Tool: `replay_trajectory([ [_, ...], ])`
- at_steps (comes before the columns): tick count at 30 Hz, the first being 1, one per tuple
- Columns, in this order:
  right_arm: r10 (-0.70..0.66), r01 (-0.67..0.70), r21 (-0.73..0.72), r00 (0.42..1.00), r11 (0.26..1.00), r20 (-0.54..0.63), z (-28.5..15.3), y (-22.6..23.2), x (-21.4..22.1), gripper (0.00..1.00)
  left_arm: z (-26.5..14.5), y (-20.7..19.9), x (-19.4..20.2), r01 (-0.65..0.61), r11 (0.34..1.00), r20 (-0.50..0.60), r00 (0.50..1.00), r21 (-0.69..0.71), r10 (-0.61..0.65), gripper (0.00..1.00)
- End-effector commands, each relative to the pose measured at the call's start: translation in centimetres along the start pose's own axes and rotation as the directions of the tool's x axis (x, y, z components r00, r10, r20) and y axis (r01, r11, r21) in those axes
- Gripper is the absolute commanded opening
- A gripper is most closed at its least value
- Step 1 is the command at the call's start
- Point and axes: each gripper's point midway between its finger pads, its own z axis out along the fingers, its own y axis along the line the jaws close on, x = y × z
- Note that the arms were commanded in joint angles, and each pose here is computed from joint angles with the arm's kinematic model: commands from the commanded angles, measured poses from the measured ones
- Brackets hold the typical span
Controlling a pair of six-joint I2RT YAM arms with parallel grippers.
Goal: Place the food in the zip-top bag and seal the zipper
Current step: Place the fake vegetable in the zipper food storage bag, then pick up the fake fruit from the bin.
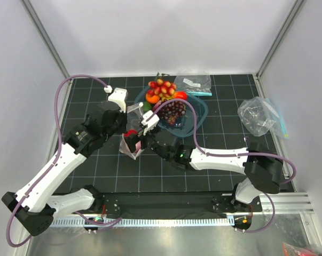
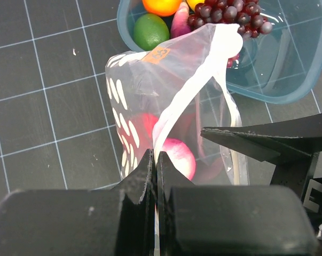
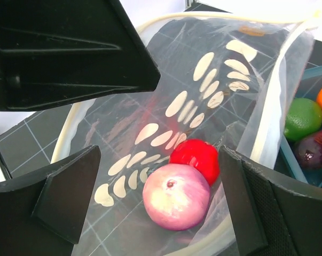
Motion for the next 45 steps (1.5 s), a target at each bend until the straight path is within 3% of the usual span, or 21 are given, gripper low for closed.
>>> replay_trajectory([
  [1,0.045,-0.046,0.004,0.991,0.999,0.124,-0.8,0.1,-4.6,0.99,-0.4,0.5,-1.5,0.018,1.000,0.067,0.998,-0.016,-0.016,0.00],
  [8,0.085,-0.106,0.107,0.979,0.989,0.185,-2.8,-2.3,-6.2,0.94,0.5,0.9,0.0,0.007,0.999,0.033,0.999,-0.038,-0.006,0.00],
  [19,0.130,-0.214,0.318,0.956,0.924,0.265,-5.8,-7.8,-7.4,0.95,0.9,1.3,0.6,0.000,0.998,0.017,1.000,-0.062,0.001,0.00],
  [24,0.282,-0.344,0.378,0.936,0.860,0.210,-4.6,-12.2,-5.1,0.93,0.5,1.6,0.3,0.007,0.998,0.038,0.999,-0.070,-0.004,0.00],
  [28,0.437,-0.481,0.437,0.876,0.760,0.206,-4.2,-18.5,-2.3,0.95,0.4,1.8,0.4,0.007,0.997,0.044,0.999,-0.076,-0.004,0.00],
  [31,0.499,-0.511,0.453,0.852,0.730,0.157,-3.7,-20.2,-0.2,0.98,0.3,1.8,0.3,0.007,0.997,0.047,0.999,-0.076,-0.003,0.00],
  [39,0.576,-0.555,0.541,0.803,0.632,0.151,-2.7,-25.9,2.8,1.00,0.5,1.6,0.5,0.003,0.998,0.039,0.999,-0.067,0.000,0.00],
  [45,0.574,-0.523,0.586,0.811,0.619,0.117,-1.0,-28.1,4.6,1.00,0.5,1.5,0.6,-0.002,0.998,0.034,0.999,-0.062,0.004,0.00],
])
